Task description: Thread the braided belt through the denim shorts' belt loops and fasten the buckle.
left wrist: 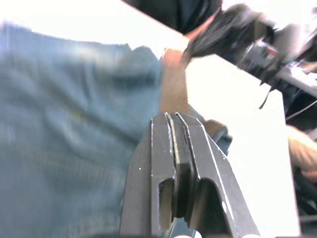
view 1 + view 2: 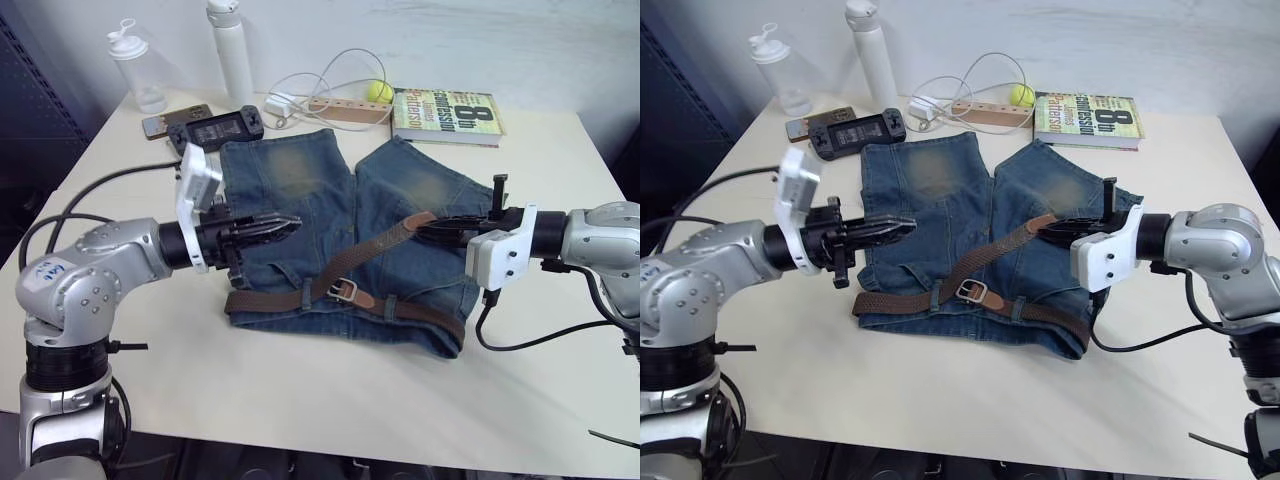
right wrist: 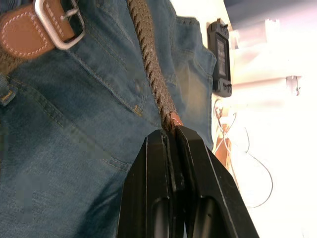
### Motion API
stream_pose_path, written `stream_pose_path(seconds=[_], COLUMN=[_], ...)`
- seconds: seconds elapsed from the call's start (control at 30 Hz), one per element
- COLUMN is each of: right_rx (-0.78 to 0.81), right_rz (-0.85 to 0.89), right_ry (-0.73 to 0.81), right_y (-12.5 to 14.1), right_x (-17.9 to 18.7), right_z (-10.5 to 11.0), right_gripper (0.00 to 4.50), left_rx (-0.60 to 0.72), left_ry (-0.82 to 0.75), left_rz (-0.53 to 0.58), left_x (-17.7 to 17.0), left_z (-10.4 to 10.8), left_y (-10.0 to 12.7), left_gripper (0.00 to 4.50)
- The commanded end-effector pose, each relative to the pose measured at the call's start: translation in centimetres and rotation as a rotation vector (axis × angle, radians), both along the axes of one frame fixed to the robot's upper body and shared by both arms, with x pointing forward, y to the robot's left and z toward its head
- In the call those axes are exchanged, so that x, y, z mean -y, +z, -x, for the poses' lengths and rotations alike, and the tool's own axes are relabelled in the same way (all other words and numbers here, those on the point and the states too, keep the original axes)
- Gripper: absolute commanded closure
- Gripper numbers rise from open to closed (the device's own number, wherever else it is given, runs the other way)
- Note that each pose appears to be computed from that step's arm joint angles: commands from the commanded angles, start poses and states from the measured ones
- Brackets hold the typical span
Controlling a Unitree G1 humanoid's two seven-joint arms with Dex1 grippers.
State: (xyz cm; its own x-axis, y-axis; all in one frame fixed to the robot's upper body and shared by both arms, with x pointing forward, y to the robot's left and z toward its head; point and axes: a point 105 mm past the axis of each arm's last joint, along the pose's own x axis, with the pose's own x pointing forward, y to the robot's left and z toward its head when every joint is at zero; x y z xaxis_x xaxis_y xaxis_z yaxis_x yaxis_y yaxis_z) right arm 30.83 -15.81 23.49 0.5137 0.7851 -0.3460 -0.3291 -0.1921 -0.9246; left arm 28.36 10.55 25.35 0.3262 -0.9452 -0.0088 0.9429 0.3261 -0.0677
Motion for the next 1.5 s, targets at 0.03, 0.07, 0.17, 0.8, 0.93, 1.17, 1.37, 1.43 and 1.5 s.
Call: stream_pose_path(seconds=[0.03,0.07,0.17,0.8,0.93,1.17,1.37,1.43,1.5], right_rx=[-0.009,-0.034,-0.062,-0.077,-0.132,-0.236,-0.544,-0.622,-0.667], right_rz=[-0.021,-0.031,-0.076,-0.164,-0.184,-0.309,-0.358,-0.4,-0.439], right_ry=[0.002,-0.02,-0.053,-0.111,-0.094,-0.127,-0.281,-0.344,-0.387], right_y=[1.0,1.0,1.5,2.5,2.2,3.1,1.8,0.6,-0.7], right_x=[-0.9,-0.9,-1.3,-2.1,-2.6,-2.0,1.2,2.0,2.4], right_z=[-0.2,-0.5,-0.9,-0.5,0.0,0.2,1.9,2.3,2.7], right_gripper=[4.5,4.5,4.5,4.5,4.5,4.5,2.01,0.97,0.04], left_rx=[0.053,0.058,0.113,0.451,0.445,0.372,0.216,0.187,0.159], left_ry=[-0.03,-0.018,0.047,0.298,0.309,0.32,0.345,0.33,0.315], left_rz=[-0.014,-0.028,-0.092,-0.281,-0.349,-0.31,-0.222,-0.221,-0.228], left_x=[3.1,4.1,6.3,9.8,9.6,8.4,5.1,4.1,3.0], left_z=[0.3,0.1,-0.9,-4.3,-5.1,-5.6,-6.2,-6.1,-5.9], left_y=[0.5,0.2,-0.9,-3.3,-4.5,-4.9,-4.8,-5.0,-5.4], left_gripper=[4.44,4.44,3.81,2.94,4.47,4.47,4.5,4.5,4.5])
